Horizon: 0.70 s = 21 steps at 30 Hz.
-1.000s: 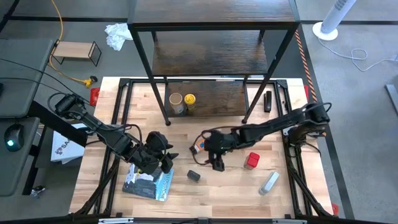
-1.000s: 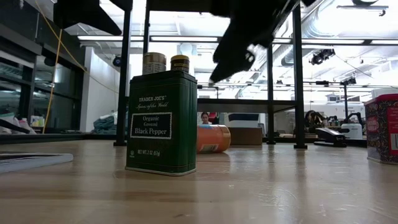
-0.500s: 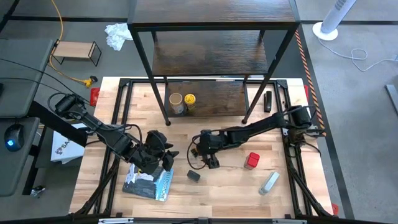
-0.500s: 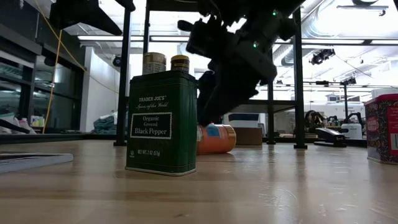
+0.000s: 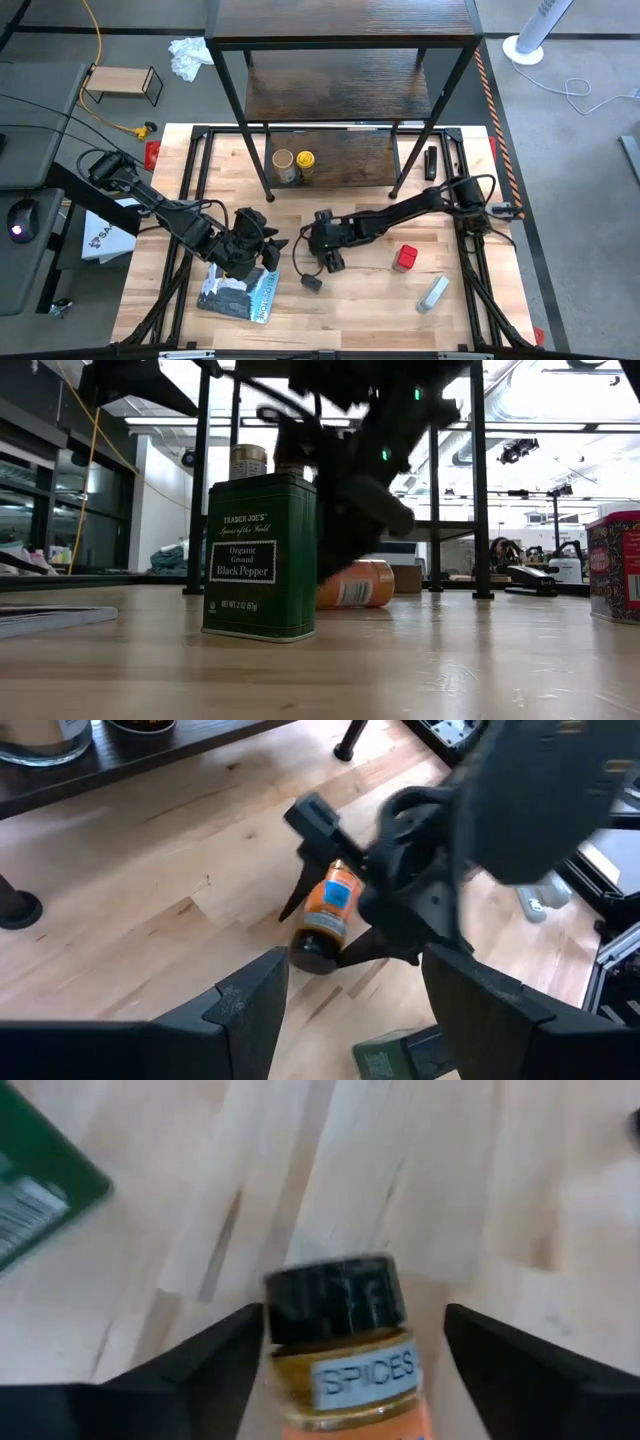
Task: Shelf spices
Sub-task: Put the orange seasoning bottle on the shelf
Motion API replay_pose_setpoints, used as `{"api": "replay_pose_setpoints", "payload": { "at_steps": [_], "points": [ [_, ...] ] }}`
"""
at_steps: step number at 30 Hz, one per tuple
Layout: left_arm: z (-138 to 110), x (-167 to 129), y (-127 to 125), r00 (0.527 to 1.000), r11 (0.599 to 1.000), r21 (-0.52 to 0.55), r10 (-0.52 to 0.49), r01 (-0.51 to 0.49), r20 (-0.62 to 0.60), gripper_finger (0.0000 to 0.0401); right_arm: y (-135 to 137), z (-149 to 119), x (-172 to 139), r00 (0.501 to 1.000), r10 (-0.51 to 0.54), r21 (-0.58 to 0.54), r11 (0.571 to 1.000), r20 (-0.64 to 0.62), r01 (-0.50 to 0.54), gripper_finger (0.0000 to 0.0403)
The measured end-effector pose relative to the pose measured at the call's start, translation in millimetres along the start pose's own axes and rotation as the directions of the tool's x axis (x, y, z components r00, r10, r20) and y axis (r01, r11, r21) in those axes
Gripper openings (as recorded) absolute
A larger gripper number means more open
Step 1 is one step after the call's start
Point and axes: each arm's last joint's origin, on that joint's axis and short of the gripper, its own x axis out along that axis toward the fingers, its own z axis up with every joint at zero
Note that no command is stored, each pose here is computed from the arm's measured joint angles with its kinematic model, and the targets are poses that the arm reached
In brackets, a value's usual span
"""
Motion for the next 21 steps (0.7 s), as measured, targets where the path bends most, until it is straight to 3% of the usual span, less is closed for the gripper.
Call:
{"api": "replay_pose_setpoints", "payload": {
  "at_steps": [4,9,12,16,21],
  "points": [
    [0.0,-0.1,-0.1,1.000,1.000,0.002,0.000,0.000,0.003,0.0226,0.4,22.0,-22.4,0.999,-0.048,0.007,0.999,0.002,0.048,0.0243],
    [0.0,-0.4,-1.1,1.000,0.998,0.056,-0.007,0.007,0.009,0.0226,-12.5,42.5,-54.7,0.998,-0.046,0.146,0.988,0.036,0.041,0.0123],
    [0.1,-0.4,-1.4,1.000,0.996,0.087,-0.009,0.008,0.011,0.0226,-22.6,46.0,-69.3,0.997,-0.052,0.208,0.977,0.050,0.040,0.0072],
    [-0.2,-0.6,-1.6,1.000,0.994,0.106,-0.011,0.010,0.008,0.0226,-32.3,38.2,-76.7,0.999,0.014,0.338,0.941,-0.042,0.001,0.0064],
    [-2.5,-2.7,-2.5,1.000,0.993,0.114,-0.021,0.020,0.001,0.0226,-26.9,31.9,-73.2,0.991,0.118,0.367,0.926,-0.058,-0.088,0.0116]
  ]
}}
